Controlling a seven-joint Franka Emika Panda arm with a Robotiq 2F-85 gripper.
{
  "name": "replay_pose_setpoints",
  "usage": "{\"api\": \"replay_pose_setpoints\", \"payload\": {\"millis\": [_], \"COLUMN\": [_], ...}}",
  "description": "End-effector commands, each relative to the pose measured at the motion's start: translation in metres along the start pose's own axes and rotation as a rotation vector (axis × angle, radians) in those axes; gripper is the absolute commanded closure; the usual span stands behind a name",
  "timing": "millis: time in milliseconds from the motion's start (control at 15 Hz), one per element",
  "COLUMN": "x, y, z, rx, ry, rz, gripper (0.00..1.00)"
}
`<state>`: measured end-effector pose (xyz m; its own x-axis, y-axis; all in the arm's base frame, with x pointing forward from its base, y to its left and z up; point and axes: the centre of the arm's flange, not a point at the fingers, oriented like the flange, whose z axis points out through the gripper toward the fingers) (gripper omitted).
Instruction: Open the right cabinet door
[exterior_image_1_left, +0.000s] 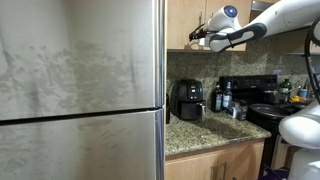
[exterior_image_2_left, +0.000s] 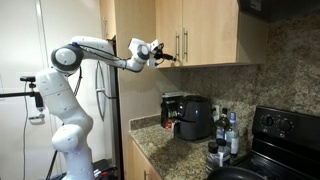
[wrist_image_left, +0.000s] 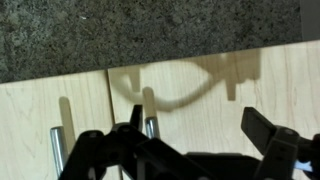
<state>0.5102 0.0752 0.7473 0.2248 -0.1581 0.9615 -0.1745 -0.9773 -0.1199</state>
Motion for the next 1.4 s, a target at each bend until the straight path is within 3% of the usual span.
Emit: {"api": "replay_pose_setpoints", "payload": {"millis": [0,67,133,200,533,733,800,933,1000,1067,1200,1333], "x": [0.035,0.017,0.016,0.025,0.014,0.001,0.0,0.009,0.018,-0.008,-0.013,-0.011], "y": [-0.012,-0.052,-0.053,-0.036,-0.03,-0.063,0.0,-0.019,-0.029,-0.027,-0.006,0.025], "z": [-0.043,-0.011,-0.01,-0.061,-0.068,-0.041,0.0,-0.01,-0.011,0.022,0.018,-0.004], "rx": [-0.025,-0.018,-0.025,-0.036,-0.017,-0.047,0.001,0.004,-0.037,-0.08,-0.173,-0.206], "ry": [0.119,0.11,0.136,0.142,0.149,0.086,0.0,0.067,0.075,0.086,0.143,0.167], "rz": [-0.06,-0.061,-0.043,-0.039,0.005,-0.024,0.0,-0.028,-0.043,-0.076,-0.165,-0.223], "gripper": [0.0,0.0,0.0,0.0,0.0,0.0,0.0,0.0,0.0,0.0,0.0,0.0]}}
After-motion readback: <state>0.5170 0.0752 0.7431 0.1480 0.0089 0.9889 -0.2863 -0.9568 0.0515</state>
